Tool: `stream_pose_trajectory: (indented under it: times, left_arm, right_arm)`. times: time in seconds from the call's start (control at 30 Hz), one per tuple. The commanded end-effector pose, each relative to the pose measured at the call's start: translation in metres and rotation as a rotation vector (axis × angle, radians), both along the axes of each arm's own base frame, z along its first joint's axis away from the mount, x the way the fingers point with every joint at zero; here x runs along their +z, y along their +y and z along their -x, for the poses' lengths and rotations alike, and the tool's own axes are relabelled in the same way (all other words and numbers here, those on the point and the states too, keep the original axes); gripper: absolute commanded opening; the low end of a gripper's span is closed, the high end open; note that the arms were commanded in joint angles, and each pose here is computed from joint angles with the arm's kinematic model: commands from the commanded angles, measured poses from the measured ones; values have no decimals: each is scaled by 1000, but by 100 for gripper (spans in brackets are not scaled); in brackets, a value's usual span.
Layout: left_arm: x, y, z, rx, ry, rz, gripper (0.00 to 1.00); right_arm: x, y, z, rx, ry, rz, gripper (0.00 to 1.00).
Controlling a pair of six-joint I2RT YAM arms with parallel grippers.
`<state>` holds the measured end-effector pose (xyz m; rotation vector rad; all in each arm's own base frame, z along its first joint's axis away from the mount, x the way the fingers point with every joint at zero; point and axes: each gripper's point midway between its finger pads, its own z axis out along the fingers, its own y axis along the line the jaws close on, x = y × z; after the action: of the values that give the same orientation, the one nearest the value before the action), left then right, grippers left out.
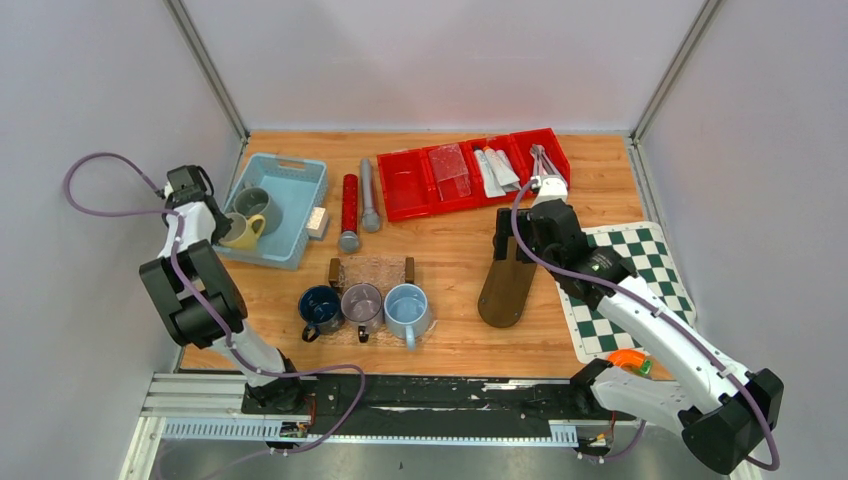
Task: Prepare toiletry sets of a toothbrush and toothpaste on the tray
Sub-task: Pick up the cup from the storage box.
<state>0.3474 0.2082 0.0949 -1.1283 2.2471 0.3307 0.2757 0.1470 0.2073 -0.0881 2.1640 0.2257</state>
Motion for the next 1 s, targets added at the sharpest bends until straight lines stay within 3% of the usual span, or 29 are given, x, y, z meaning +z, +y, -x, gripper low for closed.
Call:
stream_pose_trajectory:
  times: [0.0,0.17,0.63,0.97]
  left_arm:
    - [-8,-19,-22,-72,-52,122,21]
    - [14,-22,-28,-112,-89,118,0]
    - [111,-48,-28,-204,-301,72,0]
    - [172,-130,-46,-430,-375,22,0]
  right_arm:
    - [22,5,-7,0,-43,-44,100]
    - [23,6,-6,6,-48,-51,100]
    - [32,14,-10,21,-60,-79,100]
    - [44,5,-10,-7,-105,-76,100]
